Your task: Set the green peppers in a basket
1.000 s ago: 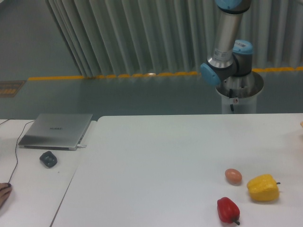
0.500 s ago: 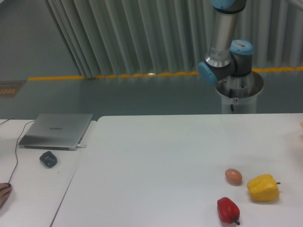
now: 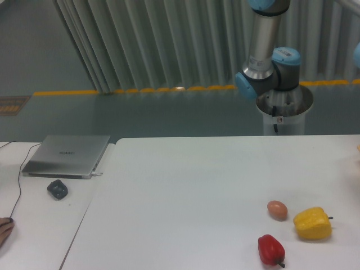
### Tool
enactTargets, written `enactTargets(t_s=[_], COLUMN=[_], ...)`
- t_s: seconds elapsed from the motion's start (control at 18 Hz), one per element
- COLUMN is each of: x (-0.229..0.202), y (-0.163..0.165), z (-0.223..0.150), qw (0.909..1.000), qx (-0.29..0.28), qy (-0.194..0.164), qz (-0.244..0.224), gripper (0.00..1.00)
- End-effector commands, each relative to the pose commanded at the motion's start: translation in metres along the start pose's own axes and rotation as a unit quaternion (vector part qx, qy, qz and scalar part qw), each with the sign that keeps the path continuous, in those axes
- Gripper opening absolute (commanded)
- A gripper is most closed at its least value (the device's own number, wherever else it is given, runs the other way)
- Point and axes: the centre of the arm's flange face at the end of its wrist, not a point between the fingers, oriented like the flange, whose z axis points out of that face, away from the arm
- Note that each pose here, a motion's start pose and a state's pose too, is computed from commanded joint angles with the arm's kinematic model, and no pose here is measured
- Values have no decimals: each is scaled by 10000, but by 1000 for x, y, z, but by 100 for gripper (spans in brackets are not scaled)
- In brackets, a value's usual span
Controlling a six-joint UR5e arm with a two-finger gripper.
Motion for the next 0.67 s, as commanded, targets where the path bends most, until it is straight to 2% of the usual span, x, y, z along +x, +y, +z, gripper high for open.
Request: enactTargets(t_s=[0.67], x=[3], y=[-22], z=[0], qw=[9999], qx=[18], qy=[-1], qz=[99], gripper=[100])
